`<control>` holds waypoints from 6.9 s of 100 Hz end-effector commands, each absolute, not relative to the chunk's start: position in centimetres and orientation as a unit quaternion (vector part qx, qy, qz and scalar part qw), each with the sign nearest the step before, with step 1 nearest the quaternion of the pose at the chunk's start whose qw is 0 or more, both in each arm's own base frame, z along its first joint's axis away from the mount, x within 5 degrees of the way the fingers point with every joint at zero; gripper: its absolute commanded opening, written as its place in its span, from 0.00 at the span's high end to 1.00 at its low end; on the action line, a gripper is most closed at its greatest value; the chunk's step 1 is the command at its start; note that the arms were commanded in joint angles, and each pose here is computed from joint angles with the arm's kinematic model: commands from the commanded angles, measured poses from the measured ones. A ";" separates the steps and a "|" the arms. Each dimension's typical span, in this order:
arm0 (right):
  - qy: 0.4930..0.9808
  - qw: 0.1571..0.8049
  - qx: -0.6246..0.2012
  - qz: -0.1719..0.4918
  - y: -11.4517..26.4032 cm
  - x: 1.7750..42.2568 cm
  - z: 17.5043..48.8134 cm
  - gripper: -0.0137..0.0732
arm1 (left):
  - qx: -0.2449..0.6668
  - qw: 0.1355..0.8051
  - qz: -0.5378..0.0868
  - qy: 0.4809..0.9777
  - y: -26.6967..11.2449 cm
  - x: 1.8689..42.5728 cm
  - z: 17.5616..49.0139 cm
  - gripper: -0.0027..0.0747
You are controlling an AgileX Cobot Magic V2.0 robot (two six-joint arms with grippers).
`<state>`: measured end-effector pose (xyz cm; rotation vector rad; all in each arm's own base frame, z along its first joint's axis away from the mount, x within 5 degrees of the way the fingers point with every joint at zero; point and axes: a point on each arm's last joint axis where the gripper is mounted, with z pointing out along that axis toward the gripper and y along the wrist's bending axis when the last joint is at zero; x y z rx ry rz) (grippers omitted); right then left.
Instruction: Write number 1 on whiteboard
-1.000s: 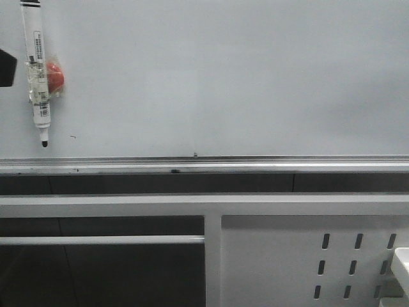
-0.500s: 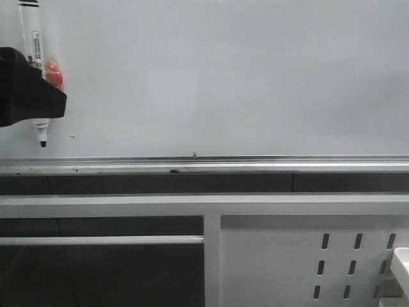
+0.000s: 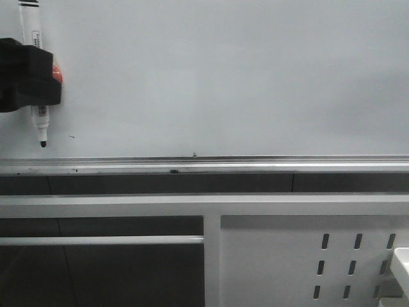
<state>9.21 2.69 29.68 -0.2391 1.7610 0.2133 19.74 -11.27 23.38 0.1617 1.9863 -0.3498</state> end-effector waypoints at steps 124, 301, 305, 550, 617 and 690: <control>0.668 0.532 -0.461 0.243 17.4 10.8 37.6 0.39 | 0.622 0.496 -0.080 0.600 -18.3 12.2 31.5 0.99; 0.694 0.528 -0.445 0.204 18.9 14.1 36.0 0.93 | 0.565 0.465 -0.179 0.658 -17.2 10.4 32.4 0.34; 0.691 0.535 -0.443 0.198 18.4 14.2 36.3 0.93 | 0.558 0.471 -0.190 0.656 -16.7 9.9 33.0 0.34; 0.605 0.730 -0.312 0.070 10.8 18.3 30.3 0.92 | 0.255 0.694 -0.253 0.624 -0.5 1.6 32.9 0.99; 0.724 0.610 -0.308 0.091 12.7 22.0 23.3 0.92 | 0.262 0.685 -0.249 0.633 -1.1 2.1 31.6 0.99; 0.640 0.601 -0.424 0.220 14.5 10.7 31.3 0.93 | 0.272 0.669 -0.256 0.643 -1.6 2.2 31.5 0.98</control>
